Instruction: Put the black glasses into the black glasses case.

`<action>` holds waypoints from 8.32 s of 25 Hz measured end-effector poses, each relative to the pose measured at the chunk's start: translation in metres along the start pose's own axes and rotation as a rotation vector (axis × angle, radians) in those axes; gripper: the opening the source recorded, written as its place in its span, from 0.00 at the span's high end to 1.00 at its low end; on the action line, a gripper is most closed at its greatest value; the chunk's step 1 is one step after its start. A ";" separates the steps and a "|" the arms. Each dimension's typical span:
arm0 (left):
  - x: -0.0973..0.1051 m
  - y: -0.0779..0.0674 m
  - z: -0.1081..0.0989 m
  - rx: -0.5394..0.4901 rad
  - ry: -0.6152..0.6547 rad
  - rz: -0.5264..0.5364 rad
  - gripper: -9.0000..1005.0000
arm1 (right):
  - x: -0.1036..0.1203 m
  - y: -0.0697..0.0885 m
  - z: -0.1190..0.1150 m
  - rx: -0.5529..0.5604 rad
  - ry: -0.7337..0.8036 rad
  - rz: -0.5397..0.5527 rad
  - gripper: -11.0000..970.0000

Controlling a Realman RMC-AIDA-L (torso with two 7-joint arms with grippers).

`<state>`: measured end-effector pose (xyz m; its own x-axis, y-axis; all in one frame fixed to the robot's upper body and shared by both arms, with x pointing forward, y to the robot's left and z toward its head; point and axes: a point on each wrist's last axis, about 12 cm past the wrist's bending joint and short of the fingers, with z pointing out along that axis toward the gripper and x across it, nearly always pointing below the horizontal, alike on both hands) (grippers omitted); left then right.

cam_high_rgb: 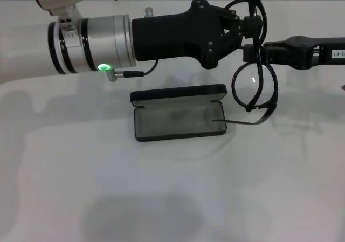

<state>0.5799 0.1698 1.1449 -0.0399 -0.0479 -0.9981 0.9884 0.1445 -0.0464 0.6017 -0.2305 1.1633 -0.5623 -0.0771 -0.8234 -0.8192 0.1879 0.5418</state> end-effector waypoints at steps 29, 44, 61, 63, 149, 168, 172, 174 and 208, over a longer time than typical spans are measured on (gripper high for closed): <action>-0.015 -0.027 -0.060 0.071 -0.214 0.033 0.97 | 0.000 -0.009 -0.037 0.106 -0.228 0.067 0.88; -0.003 -0.039 -0.035 0.229 -0.108 -0.023 0.97 | -0.010 -0.013 -0.032 0.130 -0.364 0.088 0.88; -0.006 -0.024 0.000 0.208 -0.094 -0.095 0.97 | -0.002 -0.009 -0.005 0.083 -0.270 0.062 0.88; -0.006 -0.023 0.000 0.201 -0.096 -0.097 0.97 | -0.002 -0.009 -0.003 0.074 -0.258 0.059 0.88; 0.004 -0.039 -0.113 -0.214 -0.443 -0.116 0.83 | -0.022 0.032 -0.026 -0.085 0.004 -0.491 0.88; 0.038 -0.050 -0.167 -0.529 -0.450 -0.252 0.44 | -0.022 0.046 0.083 -0.102 0.694 -0.831 0.87; 0.041 -0.048 -0.164 -0.542 -0.431 -0.267 0.32 | -0.030 0.048 0.110 -0.075 0.847 -0.910 0.87; 0.042 -0.047 -0.163 -0.544 -0.423 -0.270 0.31 | -0.033 0.050 0.123 -0.069 0.904 -0.947 0.87; 0.039 -0.047 -0.183 -0.601 -0.392 -0.228 0.30 | -0.016 0.043 0.099 0.105 0.755 -1.123 0.86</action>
<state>0.5045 0.3424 1.1002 -0.0683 -0.4732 -0.8783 0.7071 0.5981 -0.3772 0.5865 -0.1245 1.1834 0.4459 -0.7441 -0.4975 -0.8794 -0.2606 -0.3984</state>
